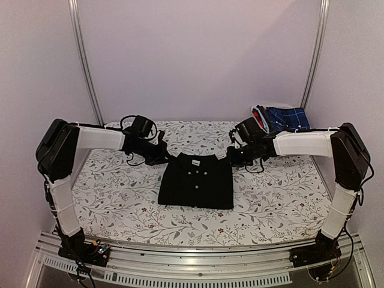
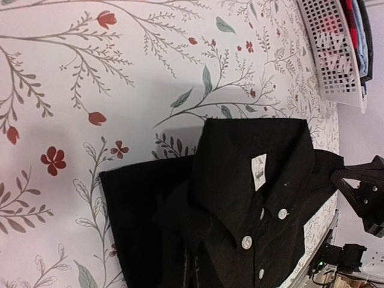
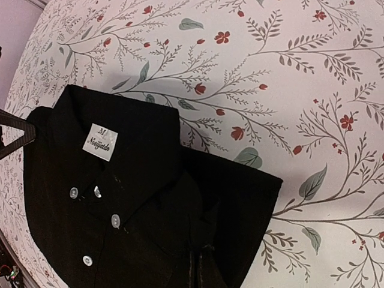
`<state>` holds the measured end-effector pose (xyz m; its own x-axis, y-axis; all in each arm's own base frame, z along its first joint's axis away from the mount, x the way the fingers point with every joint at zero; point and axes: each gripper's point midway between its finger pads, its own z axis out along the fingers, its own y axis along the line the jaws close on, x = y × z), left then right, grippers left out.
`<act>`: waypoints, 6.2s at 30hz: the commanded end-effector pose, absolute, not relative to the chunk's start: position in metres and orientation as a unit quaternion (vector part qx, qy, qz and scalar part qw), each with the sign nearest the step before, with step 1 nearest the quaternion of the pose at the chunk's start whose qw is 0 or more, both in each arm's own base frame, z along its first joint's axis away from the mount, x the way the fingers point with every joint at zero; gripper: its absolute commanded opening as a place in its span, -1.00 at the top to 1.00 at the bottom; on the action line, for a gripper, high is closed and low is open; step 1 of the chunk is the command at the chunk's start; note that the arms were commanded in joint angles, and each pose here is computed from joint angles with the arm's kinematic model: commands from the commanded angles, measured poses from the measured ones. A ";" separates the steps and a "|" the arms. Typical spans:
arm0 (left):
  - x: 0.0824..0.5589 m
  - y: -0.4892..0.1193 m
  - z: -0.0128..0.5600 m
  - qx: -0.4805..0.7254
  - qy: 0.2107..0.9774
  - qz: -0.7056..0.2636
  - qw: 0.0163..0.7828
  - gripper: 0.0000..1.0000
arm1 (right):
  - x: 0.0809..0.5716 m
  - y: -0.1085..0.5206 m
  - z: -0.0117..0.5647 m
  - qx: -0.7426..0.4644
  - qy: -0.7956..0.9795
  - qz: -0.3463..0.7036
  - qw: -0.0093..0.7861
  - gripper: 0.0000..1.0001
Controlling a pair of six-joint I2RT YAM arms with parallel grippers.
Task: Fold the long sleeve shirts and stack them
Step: Adjust the square-folded shirt at the center of the board, then move the square-folded shirt to the corner of the board.
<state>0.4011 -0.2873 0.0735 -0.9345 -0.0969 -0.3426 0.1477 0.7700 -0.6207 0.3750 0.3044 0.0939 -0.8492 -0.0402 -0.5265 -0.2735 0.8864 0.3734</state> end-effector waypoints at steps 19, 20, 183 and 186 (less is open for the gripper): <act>0.422 -0.250 0.092 0.018 0.949 -0.198 0.245 0.09 | 0.378 0.254 0.102 -0.052 0.952 0.085 0.291 0.13; 0.417 -0.250 0.096 0.021 0.949 -0.192 0.249 0.08 | 0.377 0.260 0.112 -0.058 0.949 0.087 0.297 0.13; 0.231 -0.252 0.054 0.020 0.986 -0.131 0.105 0.19 | 0.336 0.249 0.125 -0.092 0.920 0.242 0.295 -0.98; 0.259 -0.255 0.042 0.018 0.984 -0.132 0.116 0.18 | 0.336 0.248 0.129 -0.090 0.919 0.244 0.298 -0.98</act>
